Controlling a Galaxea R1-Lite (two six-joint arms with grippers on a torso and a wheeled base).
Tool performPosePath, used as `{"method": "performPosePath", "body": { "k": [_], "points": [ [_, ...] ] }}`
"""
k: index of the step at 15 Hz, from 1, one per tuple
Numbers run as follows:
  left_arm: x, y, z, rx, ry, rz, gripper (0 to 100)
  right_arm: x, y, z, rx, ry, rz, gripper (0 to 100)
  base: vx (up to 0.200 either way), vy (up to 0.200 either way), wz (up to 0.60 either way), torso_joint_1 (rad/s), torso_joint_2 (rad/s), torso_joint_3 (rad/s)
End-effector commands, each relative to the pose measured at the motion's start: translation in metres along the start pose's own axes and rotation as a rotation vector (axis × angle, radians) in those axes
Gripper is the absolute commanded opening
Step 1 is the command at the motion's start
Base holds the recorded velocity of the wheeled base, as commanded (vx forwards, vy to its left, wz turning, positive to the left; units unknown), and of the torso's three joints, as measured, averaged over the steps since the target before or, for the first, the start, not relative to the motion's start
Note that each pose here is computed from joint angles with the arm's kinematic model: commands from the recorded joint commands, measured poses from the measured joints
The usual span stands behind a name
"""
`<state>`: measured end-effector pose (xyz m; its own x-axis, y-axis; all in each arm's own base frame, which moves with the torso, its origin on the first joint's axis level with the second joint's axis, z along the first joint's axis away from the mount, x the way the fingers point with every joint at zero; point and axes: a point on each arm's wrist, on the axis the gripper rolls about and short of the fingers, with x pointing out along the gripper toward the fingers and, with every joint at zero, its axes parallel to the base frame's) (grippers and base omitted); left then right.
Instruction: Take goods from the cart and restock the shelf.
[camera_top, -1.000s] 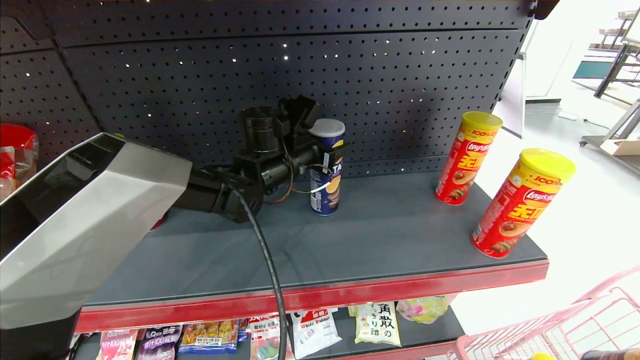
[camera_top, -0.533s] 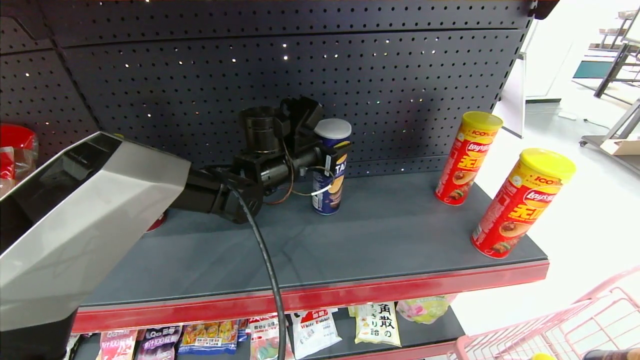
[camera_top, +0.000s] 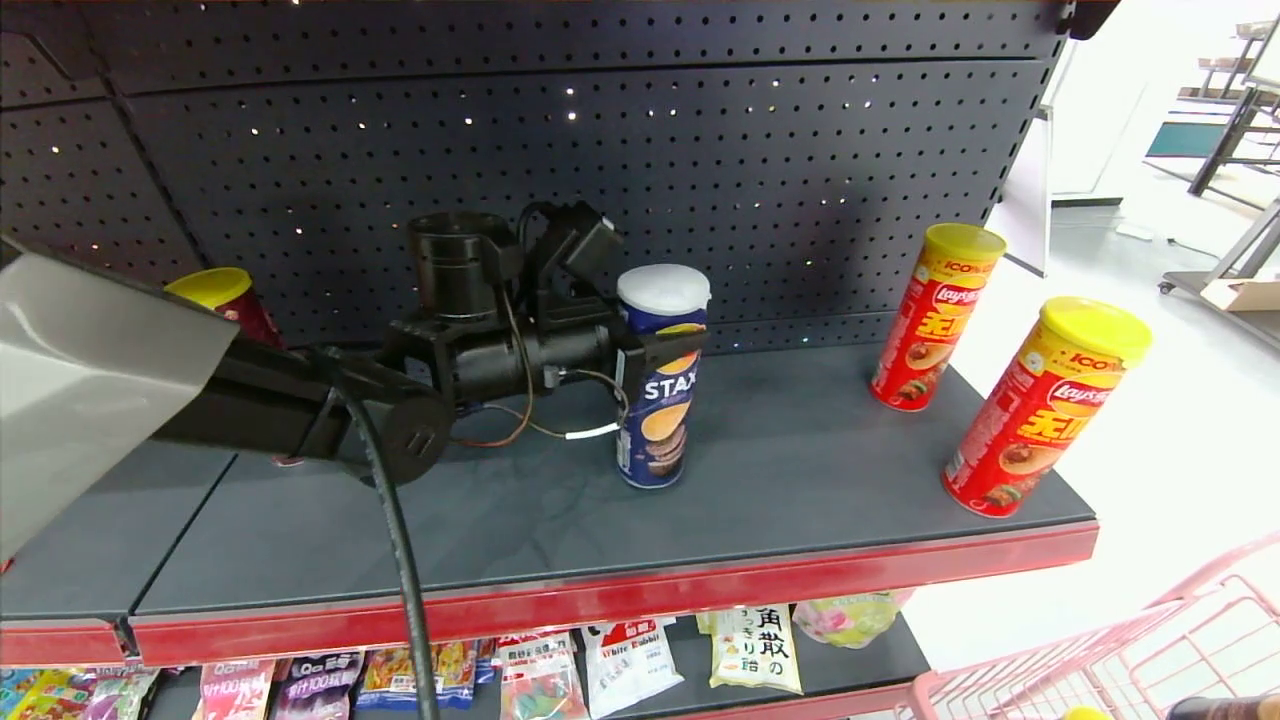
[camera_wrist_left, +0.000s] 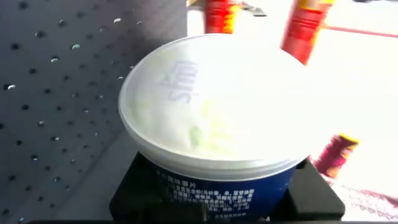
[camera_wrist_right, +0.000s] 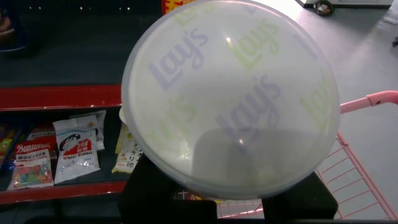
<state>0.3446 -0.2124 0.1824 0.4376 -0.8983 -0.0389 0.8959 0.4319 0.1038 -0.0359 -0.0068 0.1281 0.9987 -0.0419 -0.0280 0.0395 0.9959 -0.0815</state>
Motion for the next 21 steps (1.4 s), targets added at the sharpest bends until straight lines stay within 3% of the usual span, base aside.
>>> {"method": "performPosePath", "body": {
  "k": [1,3,9,17,20,21],
  "points": [
    [-0.020,-0.012,0.006,0.048,-0.055,-0.008,0,-0.001,0.000,0.002,0.000,-0.007,-0.002,0,0.000,0.000,0.00,0.000,0.00,0.000],
    [-0.023,-0.016,0.002,0.067,-0.083,-0.016,0,-0.001,0.000,0.003,0.001,-0.010,-0.002,0,0.000,0.000,0.00,0.000,0.00,0.000],
    [-0.039,-0.031,-0.025,0.036,-0.054,-0.104,0,-0.002,-0.001,0.005,0.001,-0.014,-0.002,0,0.000,0.000,0.00,0.000,0.00,0.000],
    [-0.046,-0.025,-0.026,0.030,-0.051,-0.120,0,-0.003,-0.001,0.007,0.001,-0.020,-0.003,0,0.000,0.000,0.00,0.000,0.00,0.000],
    [-0.055,-0.029,-0.026,-0.015,-0.049,-0.195,0,-0.004,-0.001,0.008,0.002,-0.024,-0.009,0,0.000,0.000,0.00,0.000,0.00,0.000],
    [-0.055,-0.029,-0.027,-0.017,-0.047,-0.197,0,-0.004,-0.001,0.008,0.002,-0.024,-0.009,0,0.000,0.000,0.00,0.000,0.00,0.000]
  ]
}}
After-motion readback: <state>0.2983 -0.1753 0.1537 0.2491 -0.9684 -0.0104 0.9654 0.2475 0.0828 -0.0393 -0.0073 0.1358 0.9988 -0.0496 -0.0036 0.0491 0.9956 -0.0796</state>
